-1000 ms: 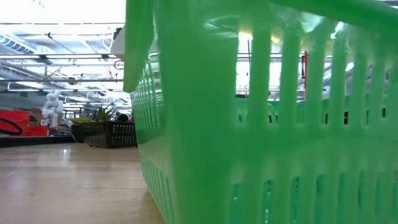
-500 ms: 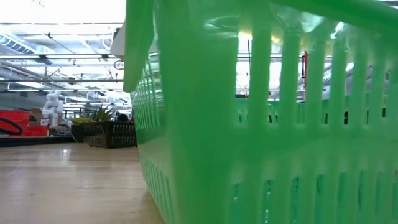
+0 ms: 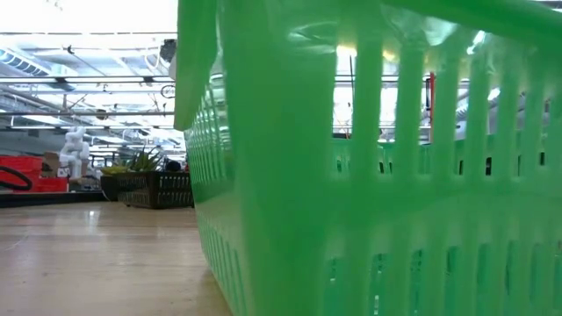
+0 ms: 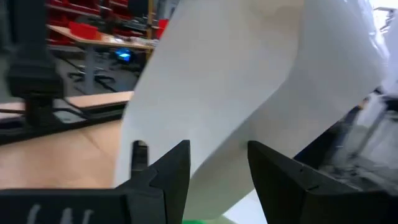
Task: Stack baskets by color
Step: Stack the bottom left white bin on the top white bin
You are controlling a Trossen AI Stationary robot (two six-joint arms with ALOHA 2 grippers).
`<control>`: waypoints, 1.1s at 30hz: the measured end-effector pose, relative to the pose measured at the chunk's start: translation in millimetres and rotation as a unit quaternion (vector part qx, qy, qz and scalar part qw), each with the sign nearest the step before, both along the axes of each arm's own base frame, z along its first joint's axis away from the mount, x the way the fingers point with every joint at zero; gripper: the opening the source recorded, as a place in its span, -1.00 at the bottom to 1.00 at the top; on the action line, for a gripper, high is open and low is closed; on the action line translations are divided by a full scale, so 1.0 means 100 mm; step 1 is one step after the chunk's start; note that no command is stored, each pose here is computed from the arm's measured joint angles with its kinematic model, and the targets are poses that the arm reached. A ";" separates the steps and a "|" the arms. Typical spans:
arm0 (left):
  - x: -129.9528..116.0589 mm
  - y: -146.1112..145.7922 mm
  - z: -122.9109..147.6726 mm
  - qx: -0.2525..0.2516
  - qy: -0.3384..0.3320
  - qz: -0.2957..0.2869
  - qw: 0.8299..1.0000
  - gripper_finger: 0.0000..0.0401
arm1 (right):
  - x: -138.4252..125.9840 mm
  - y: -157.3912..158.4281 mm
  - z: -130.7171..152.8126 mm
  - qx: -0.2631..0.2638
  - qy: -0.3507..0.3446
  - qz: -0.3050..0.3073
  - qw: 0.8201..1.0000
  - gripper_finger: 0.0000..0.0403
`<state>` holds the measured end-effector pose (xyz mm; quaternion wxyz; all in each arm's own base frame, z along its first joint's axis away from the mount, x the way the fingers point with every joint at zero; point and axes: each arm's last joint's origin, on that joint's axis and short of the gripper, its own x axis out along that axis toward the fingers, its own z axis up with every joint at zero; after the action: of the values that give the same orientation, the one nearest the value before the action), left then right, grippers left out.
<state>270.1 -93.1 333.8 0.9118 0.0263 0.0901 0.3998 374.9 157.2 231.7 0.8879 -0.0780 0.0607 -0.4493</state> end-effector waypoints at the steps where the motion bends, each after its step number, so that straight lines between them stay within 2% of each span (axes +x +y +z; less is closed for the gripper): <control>1: 0.01 -0.01 0.00 0.001 -0.003 -0.001 1.000 -0.98 | 0.00 0.00 0.00 -0.006 0.005 -0.009 1.000 -0.23; 8: 0.00 -0.15 0.04 -0.006 -0.023 -0.030 0.999 -0.94 | -0.03 -0.02 0.01 -0.049 0.047 -0.069 0.995 -0.23; 13: -0.07 -0.34 0.07 -0.003 -0.030 -0.064 0.998 -0.97 | -0.04 -0.02 0.01 -0.060 0.062 -0.080 0.993 -0.27; 17: -0.10 -0.43 0.11 0.000 -0.037 -0.081 0.996 -0.91 | -0.06 0.00 0.05 -0.059 0.059 -0.079 0.993 -0.43; 25: -0.14 -0.53 0.12 -0.006 -0.038 -0.124 0.992 -0.77 | -0.19 -0.05 0.25 -0.059 0.058 -0.087 0.993 -0.93; 30: -0.14 -0.64 0.10 -0.012 -0.015 -0.222 0.975 -0.62 | -0.43 -0.16 0.27 -0.047 0.042 -0.061 0.996 -0.96; 33: -0.15 -0.67 0.14 -0.019 -0.029 -0.251 0.967 -0.44 | -0.61 -0.22 0.29 -0.042 0.037 -0.046 0.997 -0.98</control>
<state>255.4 -160.3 348.0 0.9855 0.0191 0.0617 0.1567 313.9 134.7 260.6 0.8596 -0.1289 0.0781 -0.4883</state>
